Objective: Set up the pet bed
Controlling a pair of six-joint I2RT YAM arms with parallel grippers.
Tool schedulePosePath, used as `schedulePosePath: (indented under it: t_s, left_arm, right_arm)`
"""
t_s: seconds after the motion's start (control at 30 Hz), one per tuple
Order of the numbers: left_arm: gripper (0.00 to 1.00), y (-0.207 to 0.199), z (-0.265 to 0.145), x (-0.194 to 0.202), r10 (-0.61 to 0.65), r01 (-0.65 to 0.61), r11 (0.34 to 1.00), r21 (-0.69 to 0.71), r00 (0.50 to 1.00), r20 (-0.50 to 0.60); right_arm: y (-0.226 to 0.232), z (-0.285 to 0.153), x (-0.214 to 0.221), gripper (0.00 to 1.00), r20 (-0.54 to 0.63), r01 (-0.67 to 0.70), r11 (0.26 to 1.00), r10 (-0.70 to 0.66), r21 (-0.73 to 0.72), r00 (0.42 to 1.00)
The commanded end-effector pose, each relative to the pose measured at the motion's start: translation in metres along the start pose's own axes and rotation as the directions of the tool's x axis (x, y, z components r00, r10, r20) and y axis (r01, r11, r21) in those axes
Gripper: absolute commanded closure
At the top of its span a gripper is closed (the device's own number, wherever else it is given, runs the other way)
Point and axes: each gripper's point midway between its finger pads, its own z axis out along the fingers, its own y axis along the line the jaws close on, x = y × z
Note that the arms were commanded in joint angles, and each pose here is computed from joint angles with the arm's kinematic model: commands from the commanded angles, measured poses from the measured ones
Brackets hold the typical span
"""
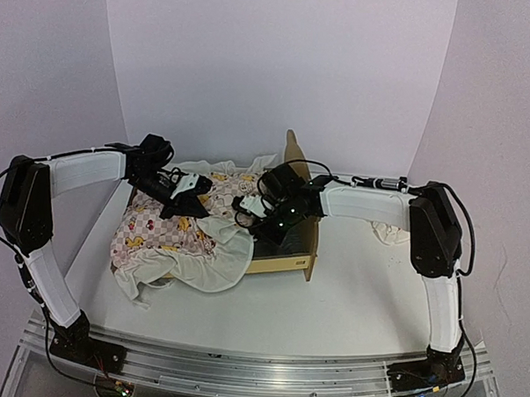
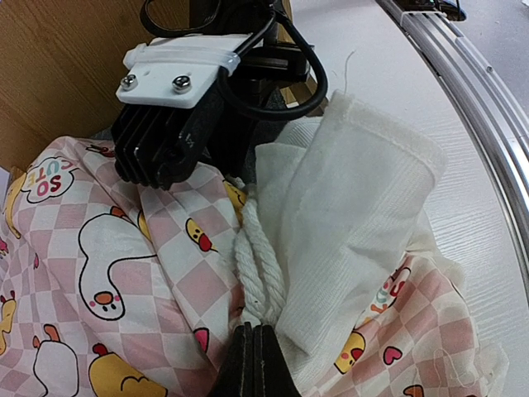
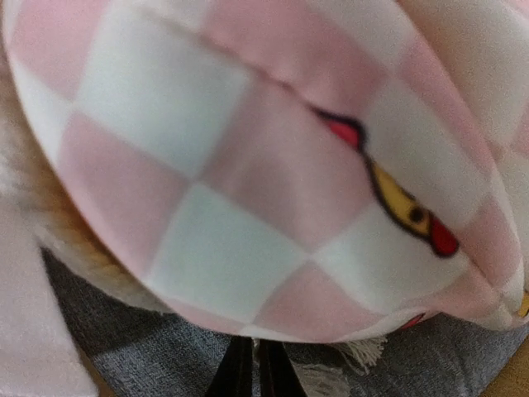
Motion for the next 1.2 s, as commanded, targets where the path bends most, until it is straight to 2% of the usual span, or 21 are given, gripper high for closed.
schedulePosePath:
  t_s: [0.0,0.2,0.33,0.47,0.5,0.6,0.73,0.8,0.9,1.03,1.17]
  left_arm:
    - [1.0,0.007,-0.011,-0.015,0.018,-0.017,0.999,-0.042,0.999,0.035]
    - [1.0,0.016,-0.011,-0.018,0.019,-0.016,0.998,-0.068,0.999,0.045]
    - [1.0,0.022,-0.01,-0.016,0.008,-0.004,0.997,-0.073,0.999,0.046]
    - [1.0,0.029,-0.016,0.004,0.012,-0.012,0.995,-0.096,1.0,0.009]
    - [1.0,0.03,-0.016,0.01,0.015,-0.016,0.995,-0.098,1.0,-0.007]
    - [1.0,0.031,-0.017,0.025,0.053,-0.058,0.993,-0.103,0.997,-0.048]
    - [1.0,0.026,-0.019,0.027,0.072,-0.075,0.993,-0.092,0.997,-0.037]
    - [1.0,0.022,-0.02,0.025,0.074,-0.076,0.994,-0.083,0.997,-0.023]
    - [1.0,0.02,-0.02,0.026,0.076,-0.078,0.993,-0.086,0.997,-0.025]
    - [1.0,0.022,-0.021,0.027,0.073,-0.075,0.993,-0.093,0.997,-0.026]
    - [1.0,0.025,-0.023,0.024,0.075,-0.076,0.992,-0.102,0.997,-0.02]
  right_arm:
    - [-0.008,-0.016,-0.019,1.0,0.065,0.027,0.999,-0.03,0.039,0.997]
    - [-0.005,-0.06,-0.022,1.0,0.092,0.04,0.997,-0.046,0.059,0.995]
    - [0.001,-0.068,-0.021,1.0,0.101,0.05,0.998,-0.054,0.044,0.993]
    - [-0.005,-0.07,-0.027,1.0,0.107,0.041,0.997,-0.048,0.065,0.993]
    - [-0.007,-0.065,-0.026,0.98,0.098,0.043,0.997,-0.05,0.072,0.994]
    - [-0.01,-0.041,-0.023,0.83,0.068,0.06,0.996,-0.065,0.064,0.996]
    - [-0.015,-0.014,-0.024,0.59,0.049,0.072,0.996,-0.075,0.058,0.996]
    - [-0.012,-0.005,-0.024,0.53,0.052,0.08,0.996,-0.081,0.028,0.995]
    - [-0.005,0.003,-0.021,0.55,0.056,0.085,0.996,-0.084,-0.017,0.995]
    - [-0.002,0.016,-0.008,0.68,0.019,0.082,0.996,-0.081,-0.033,0.997]
    - [0.005,0.023,0.009,0.71,-0.027,0.072,0.996,-0.074,-0.057,0.997]
